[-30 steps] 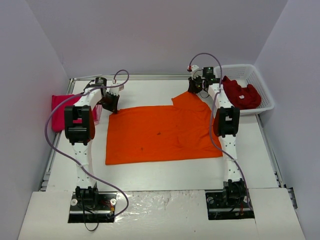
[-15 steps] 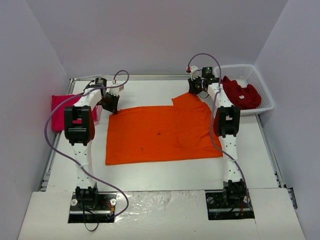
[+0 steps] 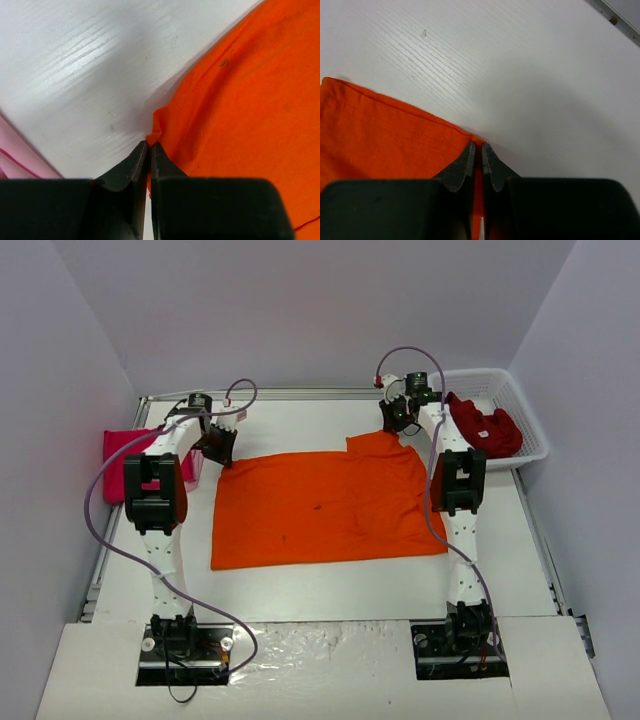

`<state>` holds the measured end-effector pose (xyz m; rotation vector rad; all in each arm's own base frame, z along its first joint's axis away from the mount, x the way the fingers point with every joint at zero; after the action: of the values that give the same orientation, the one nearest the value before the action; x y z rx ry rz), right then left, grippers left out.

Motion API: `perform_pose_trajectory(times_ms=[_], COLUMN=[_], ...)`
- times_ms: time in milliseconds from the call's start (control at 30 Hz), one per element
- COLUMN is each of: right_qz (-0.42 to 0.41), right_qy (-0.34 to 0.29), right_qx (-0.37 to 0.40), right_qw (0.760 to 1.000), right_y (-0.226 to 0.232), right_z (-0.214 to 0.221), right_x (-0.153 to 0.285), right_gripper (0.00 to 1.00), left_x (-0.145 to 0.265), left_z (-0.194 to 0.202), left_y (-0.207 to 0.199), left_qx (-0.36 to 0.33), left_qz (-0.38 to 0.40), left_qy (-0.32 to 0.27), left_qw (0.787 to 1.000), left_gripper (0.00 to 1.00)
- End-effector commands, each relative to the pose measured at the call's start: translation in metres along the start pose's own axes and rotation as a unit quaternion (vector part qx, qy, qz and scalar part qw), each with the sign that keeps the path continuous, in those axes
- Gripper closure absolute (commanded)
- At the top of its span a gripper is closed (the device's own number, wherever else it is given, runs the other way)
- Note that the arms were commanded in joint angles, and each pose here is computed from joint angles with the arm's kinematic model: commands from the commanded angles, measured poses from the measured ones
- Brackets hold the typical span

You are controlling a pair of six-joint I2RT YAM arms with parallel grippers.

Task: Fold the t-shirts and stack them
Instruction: Grap the side of the flattened tshirt furthest away from the robot with both arms

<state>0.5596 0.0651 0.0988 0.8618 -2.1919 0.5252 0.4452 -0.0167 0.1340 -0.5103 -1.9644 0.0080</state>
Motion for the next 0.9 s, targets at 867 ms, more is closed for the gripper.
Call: perform_pose_trajectory(times_ms=[867], right_qz=[0.070], right_qy=[-0.071], right_qx=[0.067], right_qw=[0.993], right_y=[0.018], right_z=[-0.088], right_x=[0.123], right_gripper=[1.00], left_x=[0.088], left_z=[-0.012], left_y=[-0.026], left_qx=[-0.027], left_qz=[-0.047], left_qy=[-0.114], left_qw=[0.992], left_gripper=[0.98])
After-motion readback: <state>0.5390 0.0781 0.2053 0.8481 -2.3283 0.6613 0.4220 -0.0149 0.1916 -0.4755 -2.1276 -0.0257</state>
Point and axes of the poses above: each gripper's point midway between its finger pads, its own x axis back along the fingers, its own y axis along the line the jaws close on, z = x × y, the point moved 10 cm from there along x, back along the fingers, and after that the axes turned 9 degrees about x, right-handed, at the moved point
